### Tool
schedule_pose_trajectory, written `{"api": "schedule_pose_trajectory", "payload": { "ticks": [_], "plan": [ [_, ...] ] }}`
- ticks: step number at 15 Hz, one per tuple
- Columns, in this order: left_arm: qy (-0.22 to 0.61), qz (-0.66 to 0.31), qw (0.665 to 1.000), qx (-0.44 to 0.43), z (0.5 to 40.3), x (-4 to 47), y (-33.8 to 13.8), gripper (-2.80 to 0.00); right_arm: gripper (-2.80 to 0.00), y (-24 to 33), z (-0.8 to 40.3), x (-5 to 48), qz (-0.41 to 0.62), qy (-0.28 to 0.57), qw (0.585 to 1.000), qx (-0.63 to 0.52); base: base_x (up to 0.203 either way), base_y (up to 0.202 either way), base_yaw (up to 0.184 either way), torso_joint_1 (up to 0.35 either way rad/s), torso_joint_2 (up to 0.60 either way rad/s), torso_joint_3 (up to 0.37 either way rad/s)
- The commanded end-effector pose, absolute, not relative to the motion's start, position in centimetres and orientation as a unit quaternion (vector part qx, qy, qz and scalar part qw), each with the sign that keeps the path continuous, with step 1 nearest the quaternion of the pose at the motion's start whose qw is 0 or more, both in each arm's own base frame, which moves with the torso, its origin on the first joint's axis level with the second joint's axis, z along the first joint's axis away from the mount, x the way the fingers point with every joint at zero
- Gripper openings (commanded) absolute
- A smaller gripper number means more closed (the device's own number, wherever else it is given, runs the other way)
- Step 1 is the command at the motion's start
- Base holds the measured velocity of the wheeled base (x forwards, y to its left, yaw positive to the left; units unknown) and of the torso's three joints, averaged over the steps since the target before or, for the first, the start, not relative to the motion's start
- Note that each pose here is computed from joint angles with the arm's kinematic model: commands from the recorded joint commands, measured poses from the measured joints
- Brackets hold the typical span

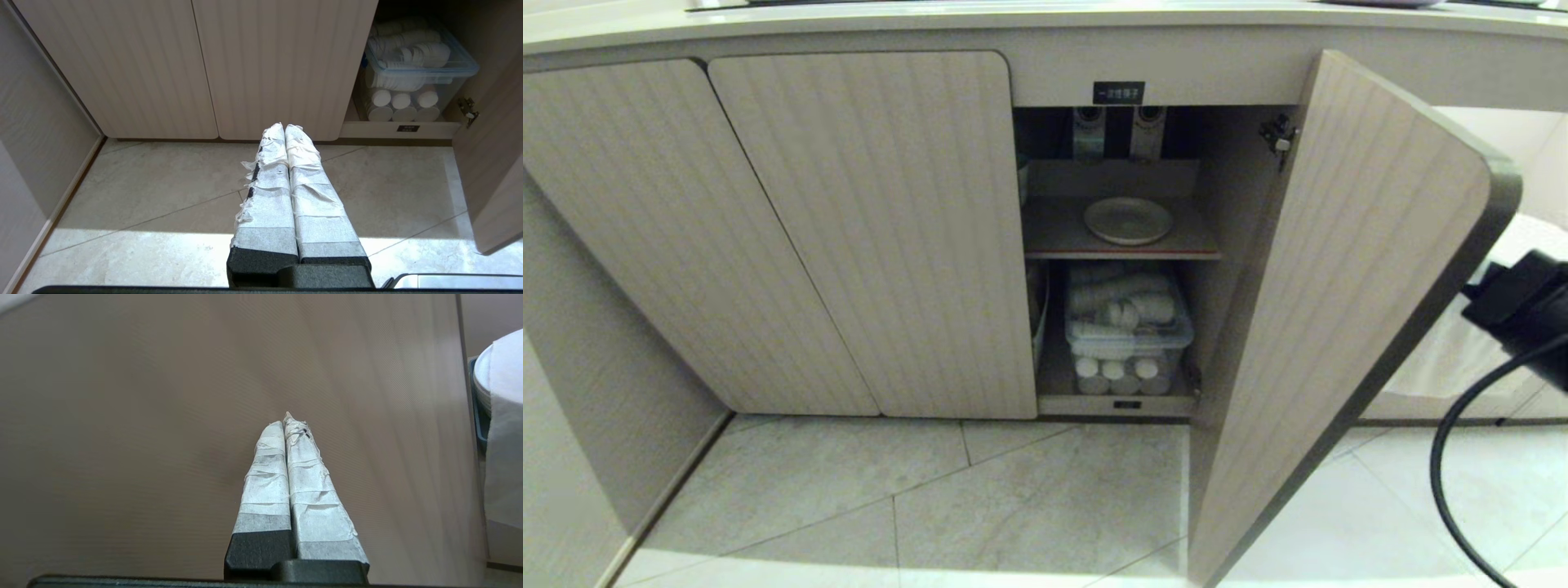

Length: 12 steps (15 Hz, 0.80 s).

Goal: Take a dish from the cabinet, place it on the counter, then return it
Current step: Close the cabinet door

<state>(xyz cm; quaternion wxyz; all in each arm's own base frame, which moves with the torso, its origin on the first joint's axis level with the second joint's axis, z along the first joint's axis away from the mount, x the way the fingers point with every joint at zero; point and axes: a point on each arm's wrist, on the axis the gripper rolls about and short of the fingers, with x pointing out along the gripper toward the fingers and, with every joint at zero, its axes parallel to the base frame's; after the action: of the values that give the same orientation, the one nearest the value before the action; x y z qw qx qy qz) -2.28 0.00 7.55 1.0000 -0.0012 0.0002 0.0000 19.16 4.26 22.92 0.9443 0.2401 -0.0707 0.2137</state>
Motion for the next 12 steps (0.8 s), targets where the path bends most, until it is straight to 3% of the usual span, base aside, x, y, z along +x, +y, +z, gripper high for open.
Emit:
{"api": "schedule_pose_trajectory", "payload": {
  "ticks": [1,12],
  "plan": [
    [0.0,0.0,1.0,-0.001,7.5,-2.3,0.0,-2.8,-2.8,4.8,22.1,21.5,0.211,-0.049,0.945,0.246,0.0,0.0,0.0,0.0,0.0,0.0],
    [0.0,0.0,1.0,-0.001,7.5,-2.3,0.0,-2.8,-2.8,7.0,20.9,32.7,0.213,-0.046,0.937,0.272,0.0,0.0,0.0,0.0,0.0,0.0]
  ]
}}
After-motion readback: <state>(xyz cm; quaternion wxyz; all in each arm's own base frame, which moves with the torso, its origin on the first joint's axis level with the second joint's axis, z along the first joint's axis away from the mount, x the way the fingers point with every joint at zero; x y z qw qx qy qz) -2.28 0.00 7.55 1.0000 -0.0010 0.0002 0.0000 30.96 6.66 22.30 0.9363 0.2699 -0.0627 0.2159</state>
